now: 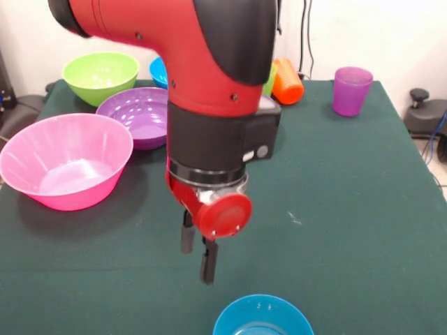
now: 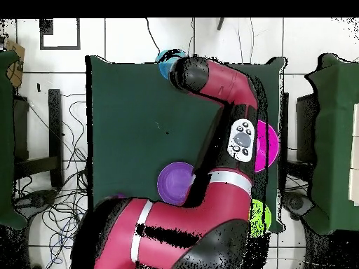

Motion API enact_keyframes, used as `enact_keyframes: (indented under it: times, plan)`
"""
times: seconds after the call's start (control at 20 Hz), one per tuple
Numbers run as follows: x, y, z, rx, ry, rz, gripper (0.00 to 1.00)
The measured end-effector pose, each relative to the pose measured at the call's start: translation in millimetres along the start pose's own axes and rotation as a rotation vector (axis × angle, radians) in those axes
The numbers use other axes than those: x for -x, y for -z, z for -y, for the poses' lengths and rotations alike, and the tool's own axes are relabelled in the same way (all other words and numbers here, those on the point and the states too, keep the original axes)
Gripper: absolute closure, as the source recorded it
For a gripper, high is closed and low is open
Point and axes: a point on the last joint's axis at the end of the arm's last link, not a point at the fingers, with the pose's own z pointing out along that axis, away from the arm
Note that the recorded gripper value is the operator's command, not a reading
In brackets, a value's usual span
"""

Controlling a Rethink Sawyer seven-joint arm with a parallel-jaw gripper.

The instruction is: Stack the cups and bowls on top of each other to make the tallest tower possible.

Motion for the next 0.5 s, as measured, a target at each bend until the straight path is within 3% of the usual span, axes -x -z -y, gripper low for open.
enact_keyframes:
  times: [0.5]
  plan:
    - [-28.2, -56.5, 14.6, -0.061, 0.052, 0.005, 0.00]
